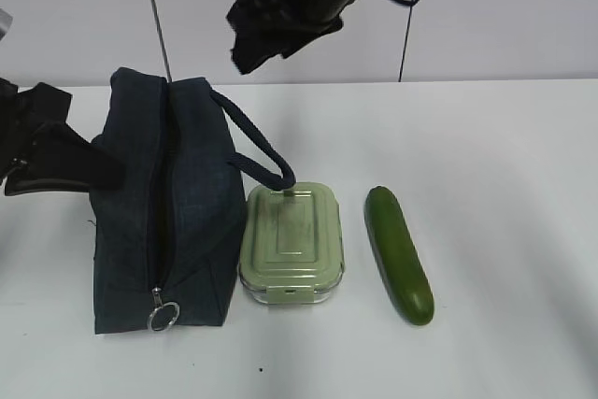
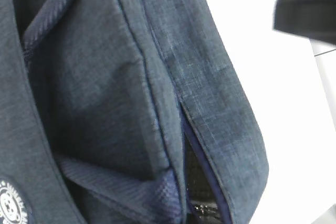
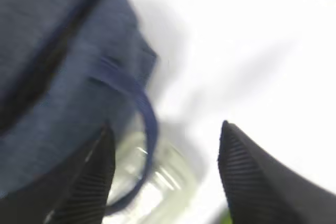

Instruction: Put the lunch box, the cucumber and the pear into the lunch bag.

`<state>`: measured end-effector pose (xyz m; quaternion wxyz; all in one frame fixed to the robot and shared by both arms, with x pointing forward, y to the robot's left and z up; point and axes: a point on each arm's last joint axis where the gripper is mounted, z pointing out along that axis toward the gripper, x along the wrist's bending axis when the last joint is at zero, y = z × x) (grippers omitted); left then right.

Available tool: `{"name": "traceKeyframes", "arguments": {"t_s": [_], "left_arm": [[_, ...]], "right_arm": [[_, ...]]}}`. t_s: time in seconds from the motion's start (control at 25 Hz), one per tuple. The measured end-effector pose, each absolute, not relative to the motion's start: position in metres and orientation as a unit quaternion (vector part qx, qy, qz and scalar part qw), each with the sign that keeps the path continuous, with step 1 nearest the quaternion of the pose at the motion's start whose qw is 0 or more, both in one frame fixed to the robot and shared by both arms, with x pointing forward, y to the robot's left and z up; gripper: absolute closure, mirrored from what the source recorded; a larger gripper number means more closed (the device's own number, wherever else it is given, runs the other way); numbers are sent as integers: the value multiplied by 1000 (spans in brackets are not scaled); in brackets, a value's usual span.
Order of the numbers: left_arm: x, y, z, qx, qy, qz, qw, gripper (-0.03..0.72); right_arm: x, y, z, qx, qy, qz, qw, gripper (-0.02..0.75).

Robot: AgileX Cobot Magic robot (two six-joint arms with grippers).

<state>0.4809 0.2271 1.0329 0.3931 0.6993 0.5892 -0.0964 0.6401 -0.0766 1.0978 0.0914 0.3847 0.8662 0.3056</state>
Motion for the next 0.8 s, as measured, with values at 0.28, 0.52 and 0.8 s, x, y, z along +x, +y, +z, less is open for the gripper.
{"name": "traceKeyframes", "arguments": {"t_s": [0.28,0.52,0.8], "left_arm": [[481,227,1033,701,589,-96,392,702],[481,227,1032,702,588,-95,391,702],[481,228,1032,702,588,-95,390,702]], "right_arm": [[635,-112,1107,478,848,161,162,302],[632,-116,1081,512,839,120,141,383],[616,-122,1024,524,847,38,80,391]]}}
